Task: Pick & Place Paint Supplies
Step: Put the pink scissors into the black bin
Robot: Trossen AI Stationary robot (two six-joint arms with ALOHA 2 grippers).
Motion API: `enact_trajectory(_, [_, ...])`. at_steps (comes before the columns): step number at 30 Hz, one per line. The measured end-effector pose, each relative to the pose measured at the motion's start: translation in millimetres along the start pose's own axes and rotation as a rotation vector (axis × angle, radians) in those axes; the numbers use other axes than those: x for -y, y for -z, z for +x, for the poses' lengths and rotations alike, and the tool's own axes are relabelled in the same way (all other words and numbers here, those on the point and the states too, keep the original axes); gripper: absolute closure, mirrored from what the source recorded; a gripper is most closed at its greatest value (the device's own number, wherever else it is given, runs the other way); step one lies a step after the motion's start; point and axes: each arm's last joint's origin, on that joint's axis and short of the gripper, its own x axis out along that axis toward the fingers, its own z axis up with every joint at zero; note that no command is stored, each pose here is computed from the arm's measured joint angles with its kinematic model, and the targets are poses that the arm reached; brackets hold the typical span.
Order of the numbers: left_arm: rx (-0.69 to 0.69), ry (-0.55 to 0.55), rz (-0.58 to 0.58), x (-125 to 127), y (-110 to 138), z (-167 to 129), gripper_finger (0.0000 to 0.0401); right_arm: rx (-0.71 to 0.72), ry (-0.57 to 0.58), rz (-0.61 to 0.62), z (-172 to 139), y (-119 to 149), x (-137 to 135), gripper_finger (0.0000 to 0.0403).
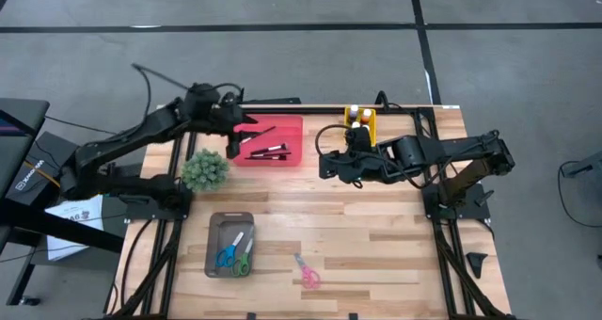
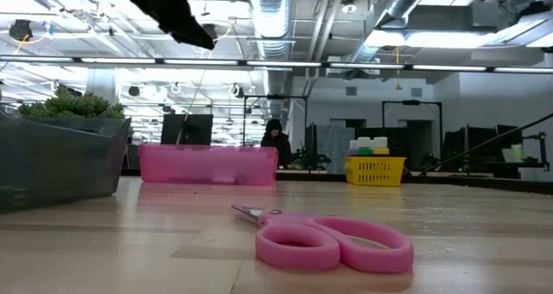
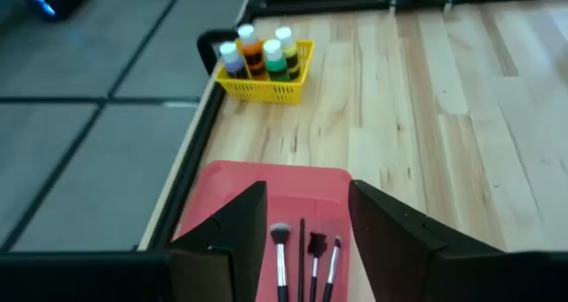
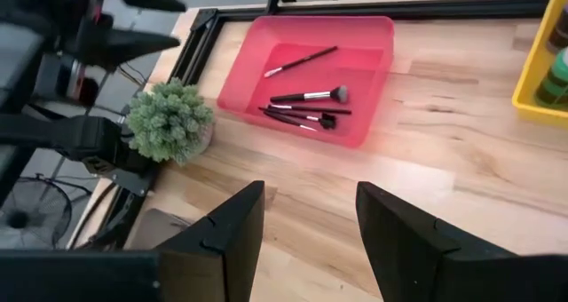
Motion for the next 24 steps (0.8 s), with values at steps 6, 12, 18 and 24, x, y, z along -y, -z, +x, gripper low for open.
enact_trajectory(6, [0.115, -0.046, 0.029, 10.7, 15.3, -17.7, 0.0251, -0.016, 0.000, 0.036, 0.4, 0.0, 0.3, 0.0228])
enact_trajectory(12, [0.185, -0.074, 0.040, 15.4, 13.9, -38.0, 0.0251, -0.052, -0.005, 0.039, 0.6, 2.6, -0.3, 0.0228])
enact_trajectory(18, [0.243, -0.097, 0.051, 18.8, 11.9, -54.4, 0.0251, -0.068, -0.001, 0.044, -3.8, 9.3, -0.2, 0.0228])
enact_trajectory(24, [0.361, -0.117, -0.055, 20.9, 5.7, -72.3, 0.0251, -0.084, 0.041, 0.101, -0.8, 22.4, -1.0, 0.0228])
